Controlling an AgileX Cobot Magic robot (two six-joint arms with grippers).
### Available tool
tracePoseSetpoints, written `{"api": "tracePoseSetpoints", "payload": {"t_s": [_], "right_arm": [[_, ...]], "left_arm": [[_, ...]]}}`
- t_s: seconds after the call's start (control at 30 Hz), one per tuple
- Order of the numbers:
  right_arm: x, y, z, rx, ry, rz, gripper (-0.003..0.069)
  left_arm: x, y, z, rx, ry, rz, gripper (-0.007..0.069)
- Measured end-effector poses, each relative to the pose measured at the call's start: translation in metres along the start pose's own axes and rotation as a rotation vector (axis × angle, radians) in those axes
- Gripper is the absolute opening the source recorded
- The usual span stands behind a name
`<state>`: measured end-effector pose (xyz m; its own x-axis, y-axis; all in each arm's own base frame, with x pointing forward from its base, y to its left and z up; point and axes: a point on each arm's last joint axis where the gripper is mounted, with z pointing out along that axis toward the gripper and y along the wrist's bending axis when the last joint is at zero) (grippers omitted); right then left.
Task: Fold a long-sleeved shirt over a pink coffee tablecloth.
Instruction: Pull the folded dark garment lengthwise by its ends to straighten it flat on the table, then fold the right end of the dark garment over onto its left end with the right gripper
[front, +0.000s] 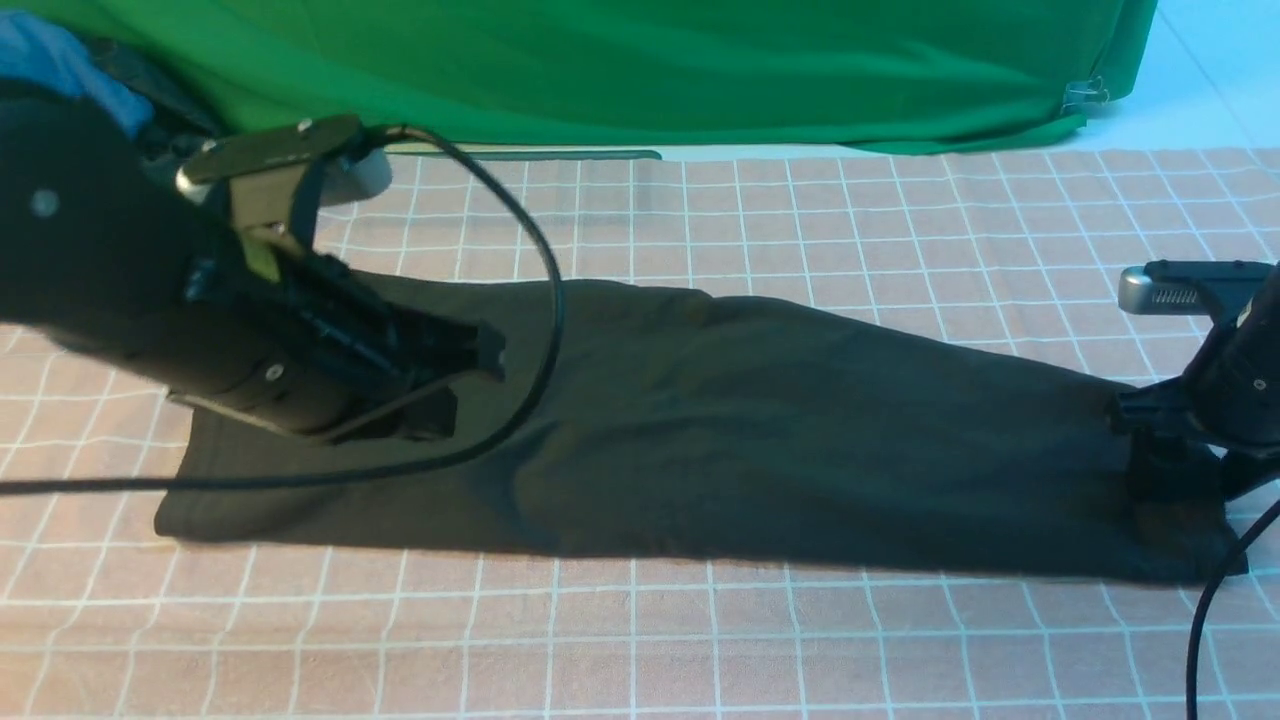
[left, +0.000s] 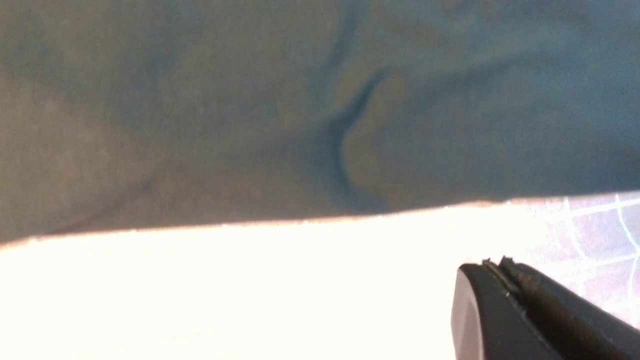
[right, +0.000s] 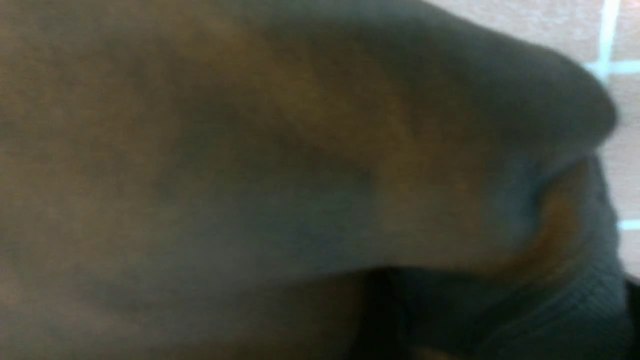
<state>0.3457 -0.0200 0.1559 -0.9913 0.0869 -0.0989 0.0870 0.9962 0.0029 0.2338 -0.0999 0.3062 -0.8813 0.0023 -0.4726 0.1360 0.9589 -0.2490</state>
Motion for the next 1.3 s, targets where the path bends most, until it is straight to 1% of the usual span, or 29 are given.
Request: {"api": "tracePoseSetpoints", "payload": {"t_s": [0.07, 0.13, 0.17, 0.2, 0.23, 0.4, 0.43, 0.5, 0.53, 0.6, 0.7, 0.83, 0.97, 1.03, 1.07, 1.1, 1.13, 1.17, 1.2, 1.27, 1.3], "right_arm": [[0.000, 0.001, 0.000, -0.007, -0.002, -0.015, 0.0344], [0.000, 0.001, 0.000, -0.006, -0.002, -0.031, 0.0248], [-0.001, 0.001, 0.000, -0.006, -0.003, -0.049, 0.0145], [-0.001, 0.000, 0.000, 0.000, -0.004, -0.068, 0.0112], [-0.001, -0.002, 0.000, 0.001, -0.003, -0.077, 0.0096], [-0.001, -0.014, -0.002, -0.015, 0.009, -0.021, 0.0096], [0.000, -0.023, -0.004, 0.000, 0.014, -0.006, 0.0096], [0.003, -0.041, -0.010, 0.075, 0.012, 0.016, 0.0096], [0.003, -0.043, -0.011, 0.083, 0.010, 0.013, 0.0096], [0.006, -0.062, -0.029, 0.170, -0.025, 0.045, 0.0096], [0.006, -0.072, -0.049, 0.206, -0.065, 0.075, 0.0096], [0.001, -0.072, -0.094, 0.216, -0.153, 0.102, 0.0096], [-0.001, -0.056, -0.137, 0.178, -0.251, 0.097, 0.0096], [-0.001, -0.031, -0.167, 0.122, -0.327, 0.054, 0.0096], [0.000, -0.030, -0.169, 0.118, -0.333, 0.056, 0.0096], [0.000, -0.012, -0.182, 0.080, -0.366, 0.020, 0.0096], [0.001, -0.001, -0.191, 0.051, -0.387, -0.002, 0.0096], [0.002, 0.020, -0.203, 0.004, -0.411, -0.043, 0.0096], [0.003, 0.029, -0.207, -0.017, -0.420, -0.060, 0.0096], [0.005, 0.056, -0.217, -0.082, -0.444, -0.107, 0.0096], [0.009, 0.080, -0.222, -0.128, -0.466, -0.149, 0.0096]], "left_arm": [[0.006, 0.002, 0.001, -0.002, 0.006, 0.002, 0.0013], [0.010, 0.003, 0.003, -0.005, 0.017, 0.002, 0.0013], [0.012, 0.004, 0.004, -0.009, 0.030, 0.003, 0.0013], [0.013, 0.005, 0.004, -0.011, 0.039, 0.003, 0.0013], [0.014, 0.005, 0.004, -0.013, 0.048, 0.003, 0.0013], [0.015, 0.004, -0.002, -0.009, 0.041, 0.006, 0.0013], [0.016, 0.004, -0.006, -0.005, 0.030, 0.007, 0.0013], [0.017, 0.004, -0.013, 0.003, 0.006, 0.011, 0.0013], [0.017, 0.004, -0.014, 0.003, 0.003, 0.011, 0.0013], [0.019, 0.003, -0.025, 0.015, -0.032, 0.015, 0.0013], [0.021, 0.003, -0.036, 0.028, -0.073, 0.019, 0.0013], [0.023, 0.002, -0.050, 0.045, -0.127, 0.024, 0.0013], [0.025, 0.002, -0.058, 0.053, -0.153, 0.026, 0.0013], [0.026, 0.002, -0.061, 0.058, -0.168, 0.028, 0.0013], [0.026, 0.002, -0.061, 0.058, -0.169, 0.028, 0.0013], [0.026, 0.002, -0.062, 0.061, -0.177, 0.027, 0.0013], [0.025, 0.001, -0.063, 0.063, -0.183, 0.027, 0.0013], [0.025, 0.001, -0.063, 0.065, -0.190, 0.027, 0.0013], [0.025, 0.001, -0.063, 0.066, -0.192, 0.027, 0.0013], [0.024, 0.001, -0.063, 0.068, -0.195, 0.026, 0.0013], [0.024, 0.001, -0.063, 0.069, -0.197, 0.026, 0.0013]]}}
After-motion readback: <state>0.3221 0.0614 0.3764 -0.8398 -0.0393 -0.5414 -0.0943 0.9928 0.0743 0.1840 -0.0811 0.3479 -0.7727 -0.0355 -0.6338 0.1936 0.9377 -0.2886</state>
